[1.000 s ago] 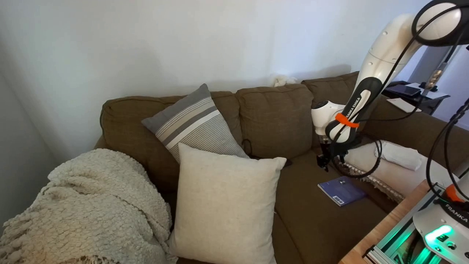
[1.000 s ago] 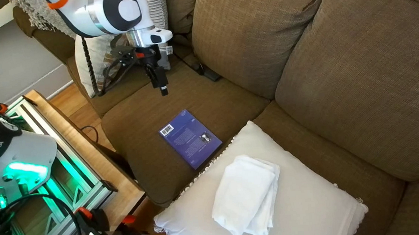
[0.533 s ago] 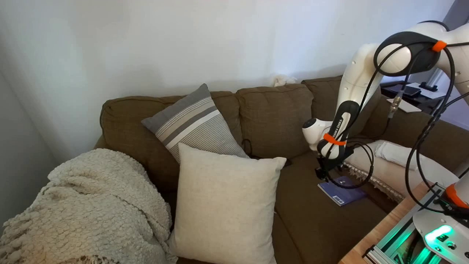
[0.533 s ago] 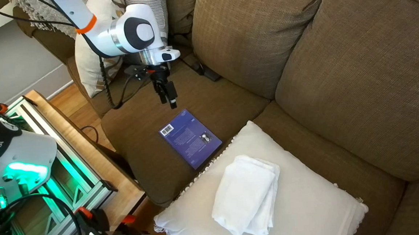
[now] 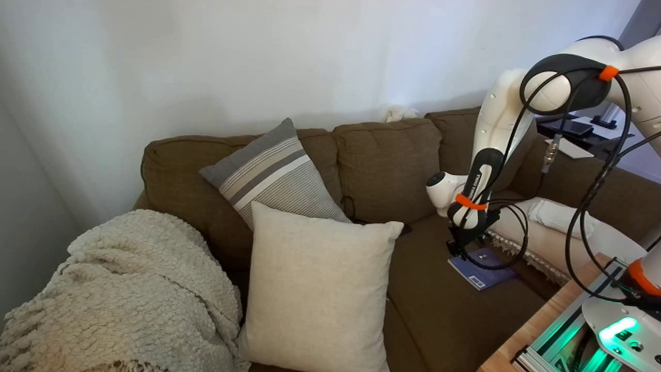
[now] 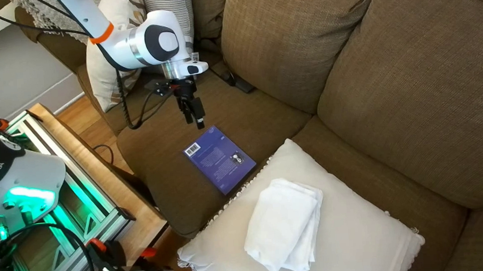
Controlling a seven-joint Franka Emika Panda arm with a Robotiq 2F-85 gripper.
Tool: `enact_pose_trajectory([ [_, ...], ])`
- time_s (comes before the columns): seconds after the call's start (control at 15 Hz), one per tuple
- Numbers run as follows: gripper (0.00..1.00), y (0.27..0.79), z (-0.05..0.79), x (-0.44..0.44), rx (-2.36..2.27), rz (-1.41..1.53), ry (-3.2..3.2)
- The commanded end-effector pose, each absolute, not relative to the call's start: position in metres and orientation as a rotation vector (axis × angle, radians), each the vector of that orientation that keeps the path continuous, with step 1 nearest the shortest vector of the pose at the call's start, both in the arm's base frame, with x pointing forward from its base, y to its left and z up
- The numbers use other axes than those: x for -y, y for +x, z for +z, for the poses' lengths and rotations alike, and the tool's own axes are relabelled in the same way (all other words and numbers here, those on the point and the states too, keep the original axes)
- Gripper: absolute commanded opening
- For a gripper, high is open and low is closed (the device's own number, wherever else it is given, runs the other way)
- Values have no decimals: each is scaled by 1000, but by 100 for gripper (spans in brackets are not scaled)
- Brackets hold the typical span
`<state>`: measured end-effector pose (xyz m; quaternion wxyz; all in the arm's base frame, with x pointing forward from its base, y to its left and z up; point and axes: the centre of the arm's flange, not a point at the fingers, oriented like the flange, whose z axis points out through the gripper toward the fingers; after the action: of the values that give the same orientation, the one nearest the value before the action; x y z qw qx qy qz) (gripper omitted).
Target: Put the blue book on the cloth on the pillow
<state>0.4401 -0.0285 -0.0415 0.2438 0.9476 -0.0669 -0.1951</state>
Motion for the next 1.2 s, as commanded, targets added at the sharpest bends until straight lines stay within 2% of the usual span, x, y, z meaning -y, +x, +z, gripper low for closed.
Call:
enact_pose_trajectory([
  [0.0,100,440,-42,28,183,-533,2588],
  [0.6,100,432,-139,-28,368,-368,2495],
  [0.87,100,447,-170,-21,562,-246,2383],
  [1.13,100,455,-201,8,683,-256,2267],
])
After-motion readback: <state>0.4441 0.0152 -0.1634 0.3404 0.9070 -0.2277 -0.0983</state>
